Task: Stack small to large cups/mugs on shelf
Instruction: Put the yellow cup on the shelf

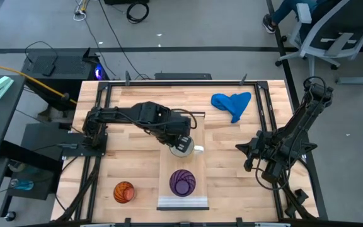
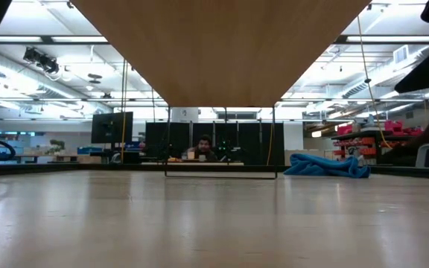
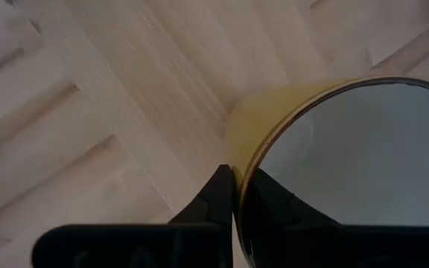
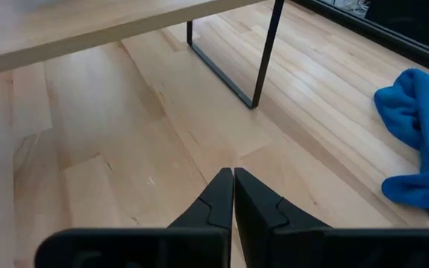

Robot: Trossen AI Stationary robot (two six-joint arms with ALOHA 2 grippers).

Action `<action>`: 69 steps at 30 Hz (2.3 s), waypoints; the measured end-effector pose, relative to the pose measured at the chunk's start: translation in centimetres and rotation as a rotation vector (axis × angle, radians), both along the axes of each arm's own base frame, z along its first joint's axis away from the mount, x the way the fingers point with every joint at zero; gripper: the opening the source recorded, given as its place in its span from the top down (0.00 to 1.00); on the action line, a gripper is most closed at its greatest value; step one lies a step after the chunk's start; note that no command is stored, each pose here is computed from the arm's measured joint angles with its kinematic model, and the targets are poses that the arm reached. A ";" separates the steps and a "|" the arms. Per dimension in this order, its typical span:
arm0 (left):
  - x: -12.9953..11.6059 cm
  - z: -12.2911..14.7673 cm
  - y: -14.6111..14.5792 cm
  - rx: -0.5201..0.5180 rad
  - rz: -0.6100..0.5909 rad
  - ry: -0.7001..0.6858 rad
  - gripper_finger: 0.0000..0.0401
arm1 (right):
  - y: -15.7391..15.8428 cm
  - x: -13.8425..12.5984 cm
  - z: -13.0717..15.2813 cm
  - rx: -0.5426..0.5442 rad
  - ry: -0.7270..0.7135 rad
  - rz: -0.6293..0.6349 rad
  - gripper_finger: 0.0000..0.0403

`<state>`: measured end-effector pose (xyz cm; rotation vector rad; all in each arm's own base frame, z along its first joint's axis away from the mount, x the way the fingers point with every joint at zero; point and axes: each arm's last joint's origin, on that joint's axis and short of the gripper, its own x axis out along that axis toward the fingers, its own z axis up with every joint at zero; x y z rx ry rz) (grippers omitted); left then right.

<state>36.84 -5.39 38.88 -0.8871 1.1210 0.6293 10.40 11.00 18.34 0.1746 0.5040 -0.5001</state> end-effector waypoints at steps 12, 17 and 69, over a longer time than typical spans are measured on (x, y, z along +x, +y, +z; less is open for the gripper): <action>0.0 -0.3 -1.5 0.006 0.024 0.005 0.94 | 0.0 0.0 0.0 -0.078 0.051 0.055 0.95; 1.0 -1.5 -1.5 0.017 0.030 0.036 0.94 | 0.0 0.0 0.0 -0.088 0.057 0.063 0.95; 0.1 0.8 -0.9 0.024 0.044 -0.096 0.74 | -0.1 -0.5 -1.0 -0.066 0.075 0.075 0.95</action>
